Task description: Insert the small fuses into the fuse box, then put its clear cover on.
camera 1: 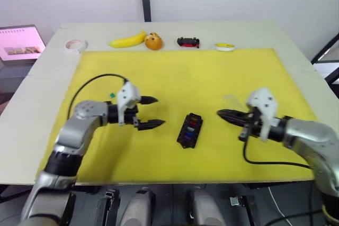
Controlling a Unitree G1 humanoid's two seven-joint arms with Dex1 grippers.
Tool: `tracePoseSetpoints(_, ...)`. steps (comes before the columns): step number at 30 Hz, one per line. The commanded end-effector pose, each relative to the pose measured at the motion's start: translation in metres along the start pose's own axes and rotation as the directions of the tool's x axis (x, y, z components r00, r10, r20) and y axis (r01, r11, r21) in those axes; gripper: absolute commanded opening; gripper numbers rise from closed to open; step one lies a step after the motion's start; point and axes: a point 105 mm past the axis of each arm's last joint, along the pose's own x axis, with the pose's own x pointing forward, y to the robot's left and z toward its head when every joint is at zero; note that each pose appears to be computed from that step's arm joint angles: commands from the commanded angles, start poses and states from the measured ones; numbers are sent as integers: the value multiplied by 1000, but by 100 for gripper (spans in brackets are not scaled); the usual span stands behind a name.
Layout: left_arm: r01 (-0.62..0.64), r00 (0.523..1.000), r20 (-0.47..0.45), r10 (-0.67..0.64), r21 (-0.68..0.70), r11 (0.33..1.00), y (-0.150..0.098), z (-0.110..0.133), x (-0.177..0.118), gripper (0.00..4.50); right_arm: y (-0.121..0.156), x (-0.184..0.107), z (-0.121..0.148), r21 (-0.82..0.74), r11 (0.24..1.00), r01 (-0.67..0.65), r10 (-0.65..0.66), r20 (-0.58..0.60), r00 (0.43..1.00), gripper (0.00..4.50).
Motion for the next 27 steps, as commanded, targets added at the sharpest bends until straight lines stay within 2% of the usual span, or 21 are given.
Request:
tracePoseSetpoints(1, -162, 984, 63, 169, -104, 981, 4, 11, -42, 450, -24, -34, -1, -2, 994, 111, -111, -12, 994, 185)
tracePoseSetpoints(6, -428, 898, -16, 439, -255, 867, 10, -18, -115, 450, -52, -73, -23, 3, 971, 241, -240, -100, 966, 439)
tracePoseSetpoints(9, -559, 821, -78, 566, -314, 768, 11, -38, -157, 450, -62, -84, -31, 14, 960, 280, -276, -126, 953, 449)
tracePoseSetpoints(11, -651, 746, -126, 654, -344, 676, 10, -53, -189, 450, -67, -88, -39, 6, 954, 299, -295, -152, 943, 449)
tracePoseSetpoints(13, -688, 709, -144, 691, -359, 631, 8, -59, -203, 450, -70, -90, -40, 3, 952, 307, -303, -154, 940, 449)
tracePoseSetpoints(16, -681, 710, -141, 689, -382, 624, 7, -58, -204, 450, -71, -87, -34, 11, 952, 304, -300, -132, 945, 449)
tracePoseSetpoints(18, -652, 732, -133, 668, -422, 630, 8, -56, -198, 450, -65, -79, -28, 13, 963, 270, -267, -115, 957, 449)
tracePoseSetpoints(24, -478, 853, -101, 513, -548, 687, 13, -39, -164, 450, -31, -43, 7, 20, 997, 70, -70, -15, 997, 449)
tracePoseSetpoints(27, -420, 893, -136, 430, -599, 682, 23, -35, -147, 450, -4, -22, 29, 8, 998, -66, 66, 44, 997, 449)
